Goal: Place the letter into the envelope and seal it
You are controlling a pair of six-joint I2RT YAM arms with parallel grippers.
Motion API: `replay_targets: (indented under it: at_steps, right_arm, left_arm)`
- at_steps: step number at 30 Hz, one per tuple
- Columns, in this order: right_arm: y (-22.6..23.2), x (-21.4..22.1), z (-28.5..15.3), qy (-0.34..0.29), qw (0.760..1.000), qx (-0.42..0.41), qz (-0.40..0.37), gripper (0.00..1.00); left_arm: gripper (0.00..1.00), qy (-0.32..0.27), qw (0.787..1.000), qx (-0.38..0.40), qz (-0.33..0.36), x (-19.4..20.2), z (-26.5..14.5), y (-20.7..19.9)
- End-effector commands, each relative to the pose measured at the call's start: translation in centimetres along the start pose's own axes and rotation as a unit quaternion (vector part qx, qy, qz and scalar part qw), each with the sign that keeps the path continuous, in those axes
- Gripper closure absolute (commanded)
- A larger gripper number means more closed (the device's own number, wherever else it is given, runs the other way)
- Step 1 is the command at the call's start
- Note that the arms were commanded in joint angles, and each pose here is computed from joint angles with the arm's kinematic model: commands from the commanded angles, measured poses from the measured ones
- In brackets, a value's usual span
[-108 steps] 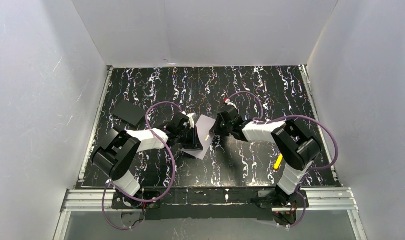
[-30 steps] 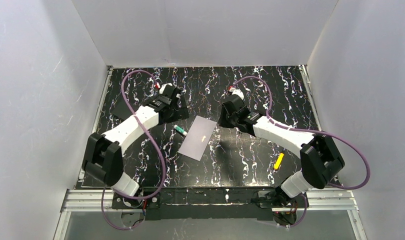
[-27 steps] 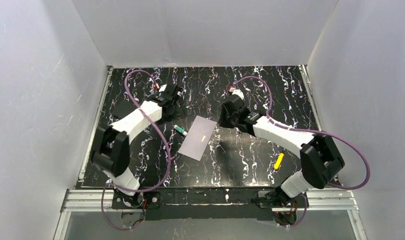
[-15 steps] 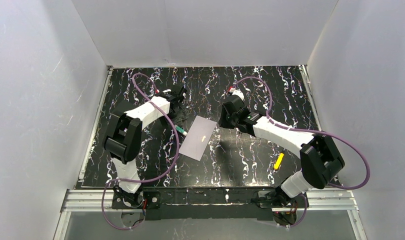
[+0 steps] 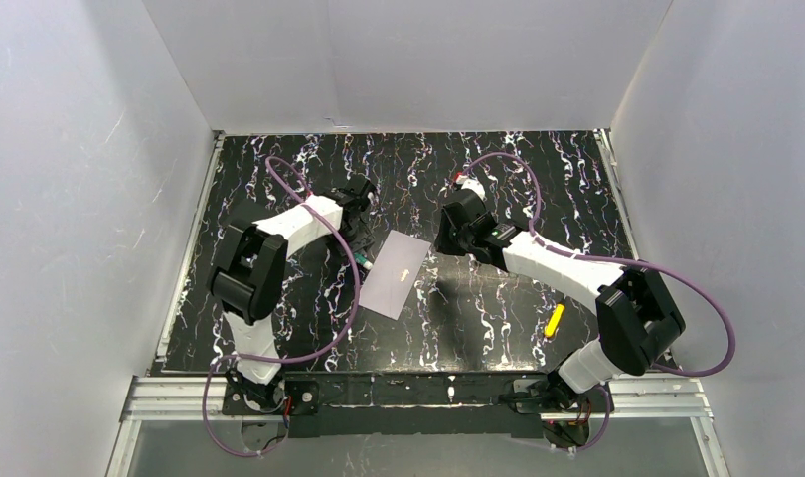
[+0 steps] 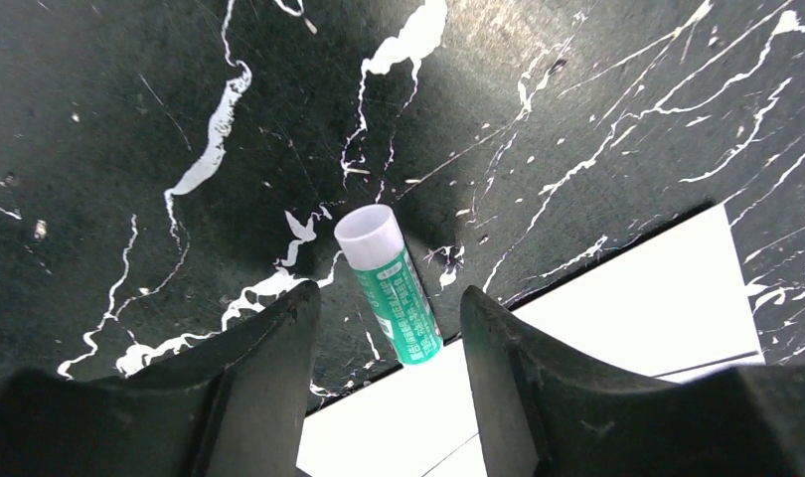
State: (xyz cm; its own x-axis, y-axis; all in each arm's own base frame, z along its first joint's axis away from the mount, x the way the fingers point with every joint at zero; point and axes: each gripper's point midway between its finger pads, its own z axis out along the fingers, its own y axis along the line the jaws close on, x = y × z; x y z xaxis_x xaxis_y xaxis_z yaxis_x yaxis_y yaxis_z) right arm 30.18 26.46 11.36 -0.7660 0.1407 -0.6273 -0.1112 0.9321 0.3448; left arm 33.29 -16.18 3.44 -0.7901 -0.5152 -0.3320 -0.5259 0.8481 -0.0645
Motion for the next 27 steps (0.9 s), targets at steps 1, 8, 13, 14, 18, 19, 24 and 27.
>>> replay_targets:
  at_steps: [1,8,13,14,18,19,24,27]
  right_arm:
    - [-1.1,0.1,-0.1,-0.005,1.0,0.017,0.004,0.76]
    - [-1.2,0.1,-0.2,-0.006,1.0,0.018,0.005,0.76]
    - [-0.7,0.4,0.1,-0.003,1.0,0.004,0.012,0.76]
    - [-0.4,0.3,0.1,-0.003,1.0,-0.003,0.014,0.76]
    - [1.0,-0.5,0.1,-0.004,1.0,-0.026,0.016,0.76]
    - [1.4,-0.8,0.0,-0.004,0.999,-0.035,0.018,0.75]
    - [3.1,-4.1,-1.4,0.007,0.986,-0.139,0.087,0.67]
    - [4.5,-7.2,-3.6,-0.013,0.958,-0.251,0.136,0.53]
  left_arm:
    - [0.5,0.019,1.0,-0.018,-0.014,1.2,0.6,0.7]
    - [0.68,0.032,0.999,-0.016,-0.005,2.0,1.7,0.6]
    - [1.0,0.017,0.999,0.019,0.039,1.1,0.7,-0.2]
    - [1.0,0.008,0.998,0.037,0.05,0.6,0.2,-0.7]
    - [1.0,-0.011,0.978,0.154,0.144,-1.1,-3.8,-3.9]
    - [1.0,-0.018,0.967,0.185,0.174,-1.4,-5.0,-4.7]
    - [1.0,-0.035,0.836,0.419,0.352,0.2,-13.8,-8.2]
    - [1.0,-0.056,0.741,0.518,0.423,1.6,-19.0,-8.3]
